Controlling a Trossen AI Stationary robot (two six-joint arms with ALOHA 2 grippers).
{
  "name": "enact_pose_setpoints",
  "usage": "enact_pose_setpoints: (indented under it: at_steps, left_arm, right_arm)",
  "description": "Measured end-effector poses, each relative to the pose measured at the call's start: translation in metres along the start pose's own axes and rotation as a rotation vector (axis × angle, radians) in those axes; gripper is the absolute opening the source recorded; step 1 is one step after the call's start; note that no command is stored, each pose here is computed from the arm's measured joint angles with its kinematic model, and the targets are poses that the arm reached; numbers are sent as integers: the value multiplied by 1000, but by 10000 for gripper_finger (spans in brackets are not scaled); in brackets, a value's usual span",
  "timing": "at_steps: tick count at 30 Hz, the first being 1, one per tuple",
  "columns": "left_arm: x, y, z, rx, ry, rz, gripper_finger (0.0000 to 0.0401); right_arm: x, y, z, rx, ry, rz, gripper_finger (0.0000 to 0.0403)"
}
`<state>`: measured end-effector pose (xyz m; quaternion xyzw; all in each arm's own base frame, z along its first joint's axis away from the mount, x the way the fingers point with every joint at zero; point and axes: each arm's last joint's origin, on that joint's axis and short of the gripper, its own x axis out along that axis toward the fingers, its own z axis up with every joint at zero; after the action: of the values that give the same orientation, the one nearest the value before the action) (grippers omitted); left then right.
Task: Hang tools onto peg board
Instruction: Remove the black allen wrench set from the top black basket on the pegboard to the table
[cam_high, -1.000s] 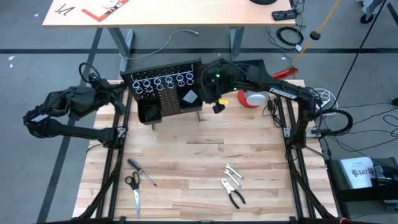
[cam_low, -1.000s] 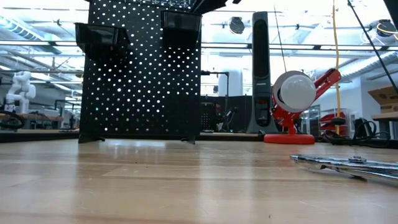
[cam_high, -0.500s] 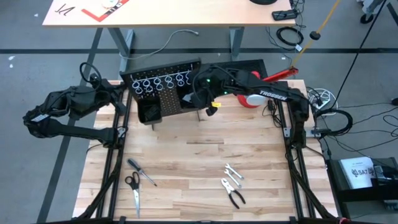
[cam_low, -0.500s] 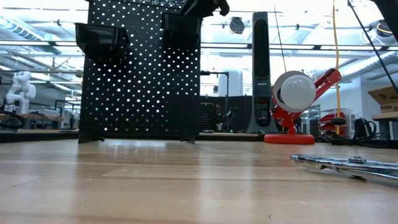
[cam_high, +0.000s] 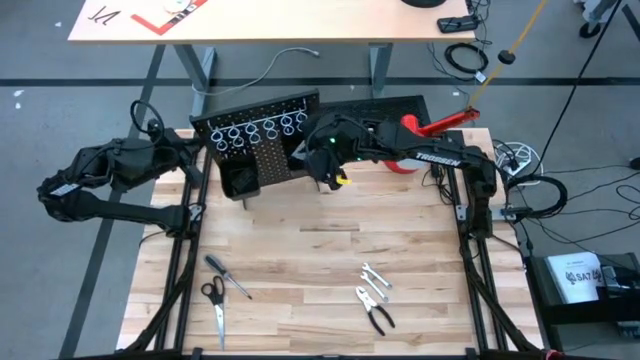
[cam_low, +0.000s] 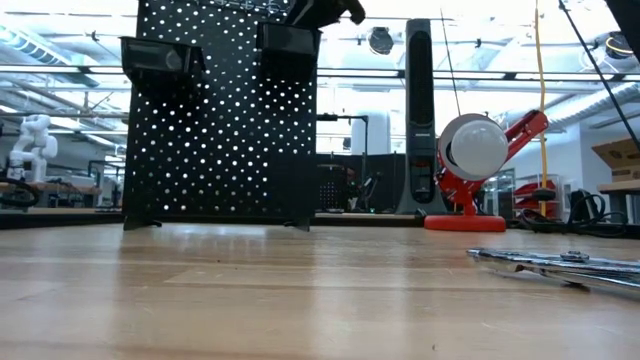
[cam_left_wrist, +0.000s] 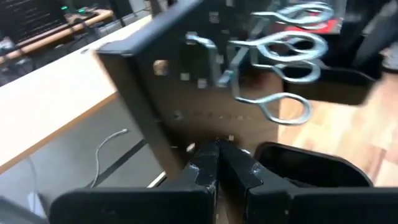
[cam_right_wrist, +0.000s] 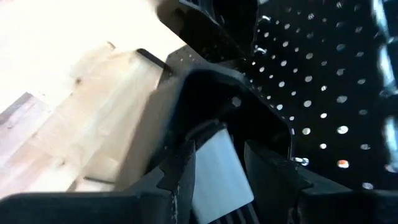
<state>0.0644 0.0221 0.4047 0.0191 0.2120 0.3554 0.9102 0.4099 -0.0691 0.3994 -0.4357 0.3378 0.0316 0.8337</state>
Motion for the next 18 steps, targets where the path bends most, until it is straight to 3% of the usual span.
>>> enact_pose_setpoints:
  at_steps: [6, 11, 14, 18]
  left_arm:
    - [1, -7, 1, 62, 13, -194, 25]
    - [7, -19, -3, -24, 143, -405, 86]
    - [16, -26, -11, -63, 317, -387, 118]
    - [31, -38, -14, -94, 463, -334, 126]
  right_arm:
    - [-33, 7, 19, -14, -51, -11, 134]
    - [-80, 4, 30, 5, -136, -74, 134]
    - [-111, -1, 31, 18, -190, -128, 134]
    - [-145, -7, 28, 68, -254, -199, 134]
